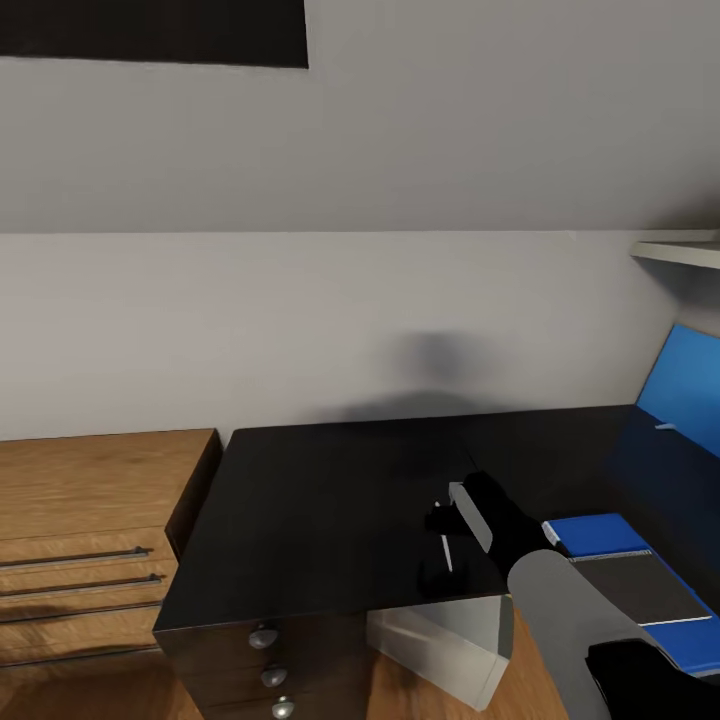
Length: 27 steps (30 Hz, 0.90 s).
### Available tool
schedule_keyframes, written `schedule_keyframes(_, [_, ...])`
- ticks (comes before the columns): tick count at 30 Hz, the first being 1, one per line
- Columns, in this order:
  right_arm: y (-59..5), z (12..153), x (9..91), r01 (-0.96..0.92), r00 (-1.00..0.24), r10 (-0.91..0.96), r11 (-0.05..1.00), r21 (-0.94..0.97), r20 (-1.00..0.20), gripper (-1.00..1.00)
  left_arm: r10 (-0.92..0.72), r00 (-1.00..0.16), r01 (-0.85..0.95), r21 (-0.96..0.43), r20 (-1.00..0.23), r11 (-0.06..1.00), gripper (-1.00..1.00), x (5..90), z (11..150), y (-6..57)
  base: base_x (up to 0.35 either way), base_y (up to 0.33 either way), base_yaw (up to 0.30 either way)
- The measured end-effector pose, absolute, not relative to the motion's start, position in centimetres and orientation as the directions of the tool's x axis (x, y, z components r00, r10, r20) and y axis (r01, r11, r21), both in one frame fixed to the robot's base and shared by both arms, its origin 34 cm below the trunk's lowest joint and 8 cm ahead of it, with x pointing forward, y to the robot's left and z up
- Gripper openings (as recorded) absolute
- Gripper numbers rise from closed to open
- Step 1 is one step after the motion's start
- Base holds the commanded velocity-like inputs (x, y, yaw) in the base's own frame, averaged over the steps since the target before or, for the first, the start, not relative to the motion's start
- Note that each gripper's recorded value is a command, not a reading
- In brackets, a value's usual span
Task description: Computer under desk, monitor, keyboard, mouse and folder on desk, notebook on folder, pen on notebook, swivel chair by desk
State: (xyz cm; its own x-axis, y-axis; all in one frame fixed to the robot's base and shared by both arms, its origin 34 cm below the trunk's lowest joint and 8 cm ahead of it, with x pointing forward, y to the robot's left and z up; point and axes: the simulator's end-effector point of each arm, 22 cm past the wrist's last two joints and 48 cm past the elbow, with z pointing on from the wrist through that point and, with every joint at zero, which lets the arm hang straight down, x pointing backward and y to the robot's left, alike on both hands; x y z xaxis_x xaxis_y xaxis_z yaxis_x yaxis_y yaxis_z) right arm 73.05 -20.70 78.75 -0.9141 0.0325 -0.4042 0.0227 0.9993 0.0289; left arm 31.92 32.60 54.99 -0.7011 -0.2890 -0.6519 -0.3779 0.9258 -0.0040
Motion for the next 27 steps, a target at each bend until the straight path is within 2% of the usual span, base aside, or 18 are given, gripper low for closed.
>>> schedule_keyframes(27, [-20.7,76.3,73.1,0.023,-0.914,0.033,0.999,0.029,-0.405,1.0,-0.289,-0.701,-0.379,-0.004,-0.652,0.926,1.0,32.0,52.5,32.6,0.0,0.0,0.0])
